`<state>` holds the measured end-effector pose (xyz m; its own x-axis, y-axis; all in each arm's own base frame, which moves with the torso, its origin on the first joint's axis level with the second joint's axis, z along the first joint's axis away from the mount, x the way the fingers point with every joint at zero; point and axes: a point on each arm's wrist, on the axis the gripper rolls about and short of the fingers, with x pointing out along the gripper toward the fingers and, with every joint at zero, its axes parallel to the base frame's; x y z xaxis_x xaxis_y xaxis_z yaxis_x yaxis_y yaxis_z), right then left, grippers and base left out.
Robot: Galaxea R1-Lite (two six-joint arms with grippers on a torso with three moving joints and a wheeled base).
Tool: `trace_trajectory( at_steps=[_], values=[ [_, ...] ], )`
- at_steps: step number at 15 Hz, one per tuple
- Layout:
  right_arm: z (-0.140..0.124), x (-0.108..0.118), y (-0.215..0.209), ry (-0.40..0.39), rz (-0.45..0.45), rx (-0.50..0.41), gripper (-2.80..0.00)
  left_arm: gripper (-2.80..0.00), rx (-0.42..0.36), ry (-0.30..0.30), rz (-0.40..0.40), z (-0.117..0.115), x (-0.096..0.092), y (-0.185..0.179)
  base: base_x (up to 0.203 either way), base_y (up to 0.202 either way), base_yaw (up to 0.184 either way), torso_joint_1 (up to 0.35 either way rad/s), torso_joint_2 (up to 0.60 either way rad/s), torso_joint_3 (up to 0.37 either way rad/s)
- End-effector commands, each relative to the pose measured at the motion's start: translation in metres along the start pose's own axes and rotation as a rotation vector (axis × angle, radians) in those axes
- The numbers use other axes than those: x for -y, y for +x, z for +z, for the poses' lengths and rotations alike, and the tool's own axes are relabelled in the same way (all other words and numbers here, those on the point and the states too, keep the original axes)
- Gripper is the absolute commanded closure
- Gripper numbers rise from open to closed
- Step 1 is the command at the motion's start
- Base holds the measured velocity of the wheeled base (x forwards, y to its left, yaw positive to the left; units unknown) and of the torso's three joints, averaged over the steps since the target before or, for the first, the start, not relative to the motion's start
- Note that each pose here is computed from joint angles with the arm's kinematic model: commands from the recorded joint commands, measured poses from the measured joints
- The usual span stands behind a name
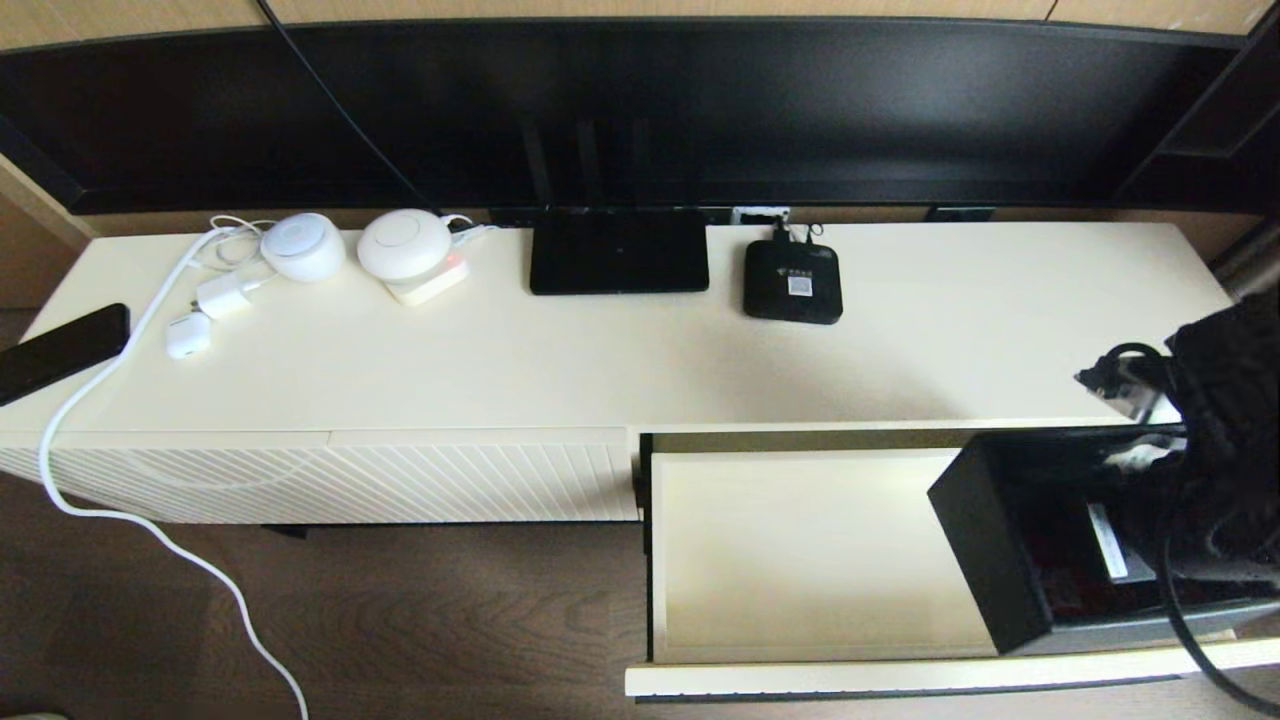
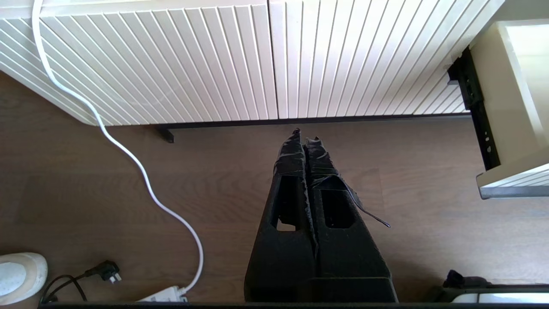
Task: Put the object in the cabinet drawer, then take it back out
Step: Put the storage box in the drawer
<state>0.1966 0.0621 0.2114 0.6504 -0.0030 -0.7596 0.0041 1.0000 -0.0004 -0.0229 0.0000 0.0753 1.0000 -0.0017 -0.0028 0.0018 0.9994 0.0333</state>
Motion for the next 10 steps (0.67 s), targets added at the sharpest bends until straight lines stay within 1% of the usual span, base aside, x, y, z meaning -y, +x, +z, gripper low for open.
trace_trajectory(
  at_steps=[1,4,6,8,10],
  values=[
    [-0.013,-0.005,0.022,0.017,0.003,-0.012,0.00,0.00,-0.003,0.000,0.000,0.000,0.000,0.000,0.000,0.000,0.000,0.000,0.00,0.000],
    [-0.013,-0.014,0.063,0.047,-0.012,-0.010,0.00,0.00,-0.003,0.000,0.000,0.000,0.000,0.000,0.000,0.000,0.000,0.000,0.00,0.000],
    [-0.009,-0.019,0.082,0.056,-0.016,0.009,0.00,0.00,0.000,0.000,0.000,0.000,0.000,0.000,0.000,0.000,0.000,0.000,0.00,0.000],
    [-0.004,-0.024,0.095,0.048,-0.010,0.037,0.00,0.00,-0.002,0.000,0.000,0.000,0.000,0.000,0.000,0.000,0.000,0.000,0.00,0.000],
    [0.000,-0.027,0.105,0.017,0.000,0.062,0.00,0.00,-0.003,0.000,0.000,0.000,0.000,0.000,0.000,0.000,0.000,0.000,0.00,0.000]
  ],
)
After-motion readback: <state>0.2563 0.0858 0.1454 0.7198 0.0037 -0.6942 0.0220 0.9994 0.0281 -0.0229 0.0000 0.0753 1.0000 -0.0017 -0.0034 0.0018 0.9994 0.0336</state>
